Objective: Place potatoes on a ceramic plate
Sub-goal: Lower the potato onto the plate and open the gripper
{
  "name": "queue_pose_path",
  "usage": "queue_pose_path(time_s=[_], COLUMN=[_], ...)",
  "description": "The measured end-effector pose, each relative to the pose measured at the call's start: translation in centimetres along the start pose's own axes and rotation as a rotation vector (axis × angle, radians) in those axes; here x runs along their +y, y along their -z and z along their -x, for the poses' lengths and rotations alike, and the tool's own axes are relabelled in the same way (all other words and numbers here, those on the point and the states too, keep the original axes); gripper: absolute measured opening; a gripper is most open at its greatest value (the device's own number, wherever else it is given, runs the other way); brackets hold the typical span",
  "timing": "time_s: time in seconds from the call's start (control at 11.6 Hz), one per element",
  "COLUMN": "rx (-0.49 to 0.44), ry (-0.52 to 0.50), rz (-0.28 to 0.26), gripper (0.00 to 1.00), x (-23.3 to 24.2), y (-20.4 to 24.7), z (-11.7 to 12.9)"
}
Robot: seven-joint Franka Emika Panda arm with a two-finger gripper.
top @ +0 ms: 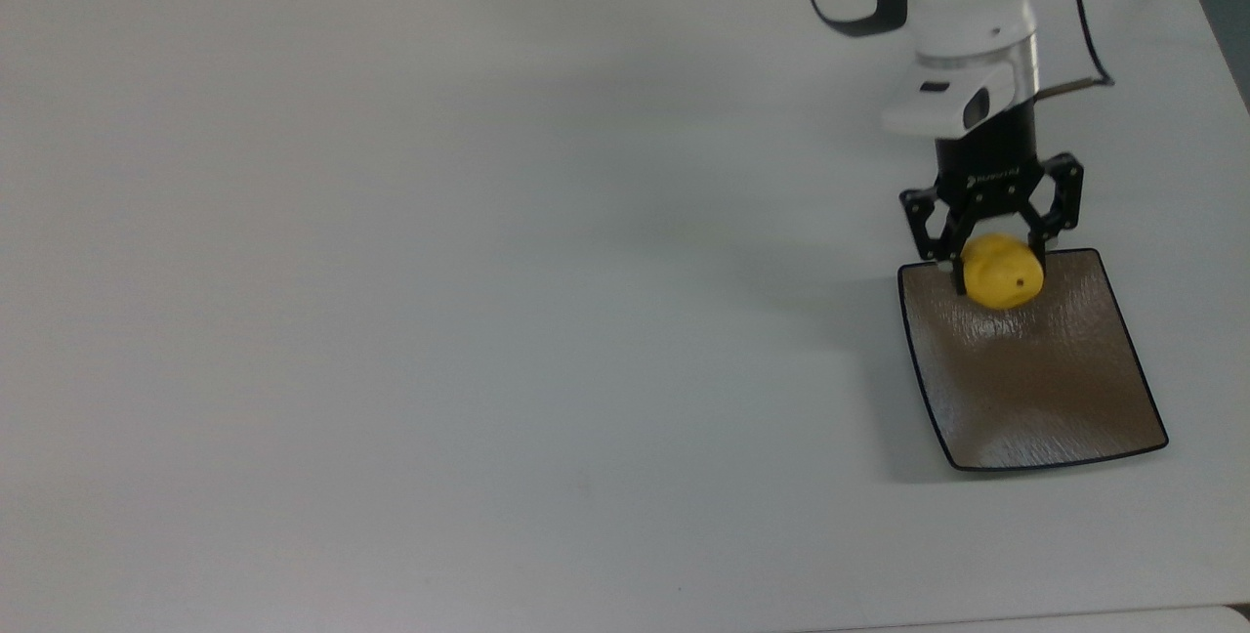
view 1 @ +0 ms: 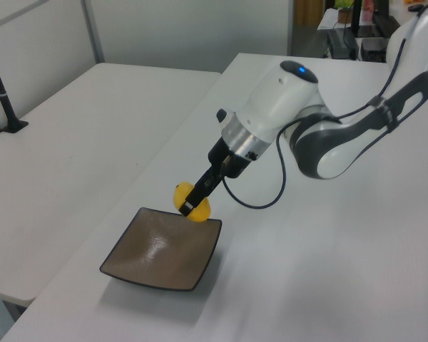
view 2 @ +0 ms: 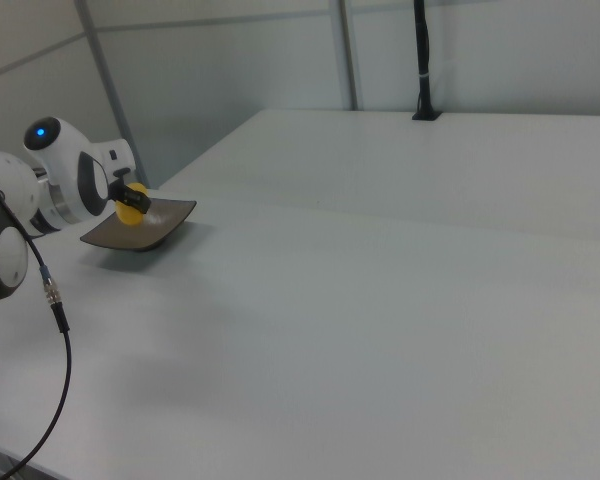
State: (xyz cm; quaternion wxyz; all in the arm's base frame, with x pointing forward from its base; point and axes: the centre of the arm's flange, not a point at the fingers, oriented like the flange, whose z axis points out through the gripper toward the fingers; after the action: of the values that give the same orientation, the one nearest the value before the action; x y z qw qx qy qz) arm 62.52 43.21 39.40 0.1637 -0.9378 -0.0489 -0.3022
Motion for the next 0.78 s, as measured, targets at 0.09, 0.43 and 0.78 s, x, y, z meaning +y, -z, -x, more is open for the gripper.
queue_pose_path(time_s=[0.09,0.43,0.78], rx=[0.01,0.053,0.059], ry=[0.005,0.03,0.064], rz=[0.001,-0.027,-0.025], gripper=[0.66,0.66,0.66], x=[0.3,0.3,0.0], y=[-1.0,-6.0,-7.1], z=[0.1,2.1,2.8])
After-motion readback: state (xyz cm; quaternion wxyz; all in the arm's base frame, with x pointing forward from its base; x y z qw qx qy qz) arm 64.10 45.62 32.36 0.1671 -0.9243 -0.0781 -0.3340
